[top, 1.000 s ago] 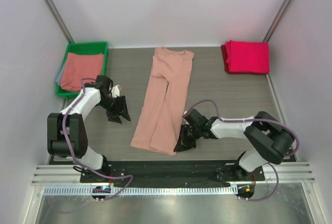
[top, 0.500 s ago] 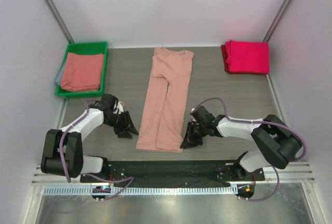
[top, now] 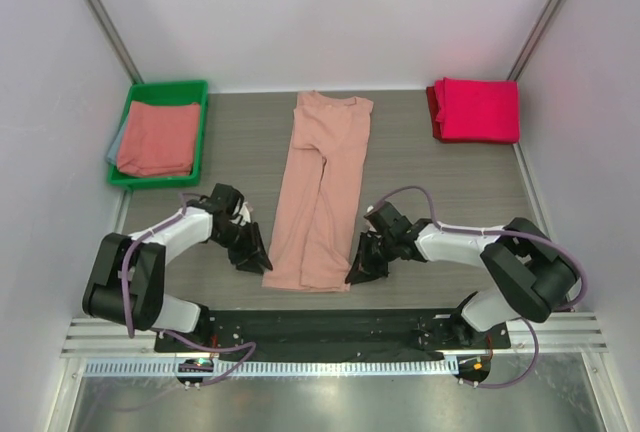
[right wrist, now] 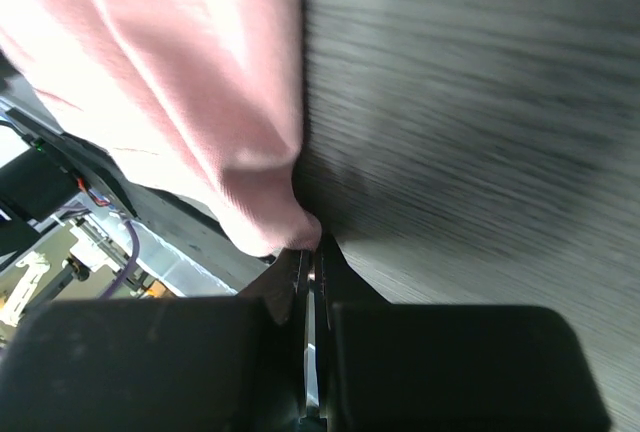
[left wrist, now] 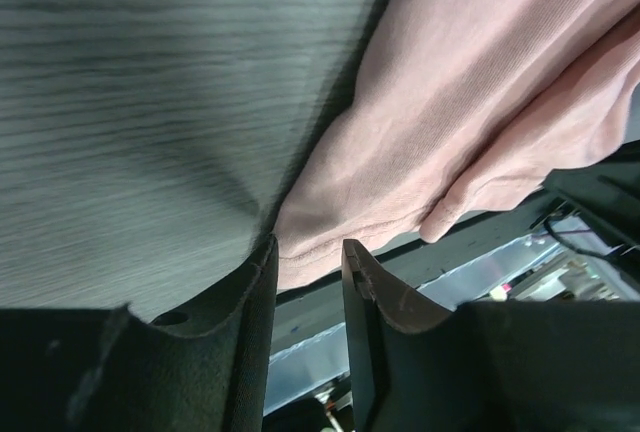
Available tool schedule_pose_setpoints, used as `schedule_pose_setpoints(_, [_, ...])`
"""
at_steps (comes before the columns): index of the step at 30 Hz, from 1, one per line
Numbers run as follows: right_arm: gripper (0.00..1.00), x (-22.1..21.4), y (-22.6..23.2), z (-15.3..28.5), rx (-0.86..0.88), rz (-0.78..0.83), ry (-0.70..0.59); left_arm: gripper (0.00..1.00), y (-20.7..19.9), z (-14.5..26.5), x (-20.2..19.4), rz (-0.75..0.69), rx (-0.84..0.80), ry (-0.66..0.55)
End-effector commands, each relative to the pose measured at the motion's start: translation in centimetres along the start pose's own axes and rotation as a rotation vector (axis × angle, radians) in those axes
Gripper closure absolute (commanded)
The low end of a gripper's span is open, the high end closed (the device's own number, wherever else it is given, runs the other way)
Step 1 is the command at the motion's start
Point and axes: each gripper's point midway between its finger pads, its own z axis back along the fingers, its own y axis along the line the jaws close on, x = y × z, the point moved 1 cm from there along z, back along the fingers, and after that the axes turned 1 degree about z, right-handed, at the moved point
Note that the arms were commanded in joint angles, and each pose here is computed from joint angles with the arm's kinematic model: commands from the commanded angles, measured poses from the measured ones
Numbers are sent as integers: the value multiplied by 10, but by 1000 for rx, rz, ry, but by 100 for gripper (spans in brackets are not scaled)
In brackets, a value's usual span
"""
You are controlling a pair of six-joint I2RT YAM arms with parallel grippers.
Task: Fold and stack the t-shirts
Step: Fold the tshirt
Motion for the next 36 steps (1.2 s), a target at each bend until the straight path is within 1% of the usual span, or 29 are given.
schedule_pose_setpoints(1, [99,18,23,3,53,24,-45,67,-1,-3,-8,-13,28,20])
schedule_pose_setpoints(9, [98,22,27,1,53,21,-45,68,4,-9,-15,-15,67,43])
schedule_pose_setpoints(15, [99,22,30,0,58,19,-38,69,9,-6,-12,-10,117,28])
schedule_pose_setpoints(20, [98,23,30,-1,58,16,-38,69,11,-7,-13,-5,123,36])
schedule_pose_setpoints(26, [98,23,27,-1,56,14,-33,71,7,2,-12,-25,125,6])
schedule_pose_setpoints(33, [98,24,28,-3,53,18,-32,65,6,8,-7,-47,145,-40])
schedule_pose_setpoints(36, [99,24,27,-5,52,14,-32,61,7,2,-12,-42,139,-21])
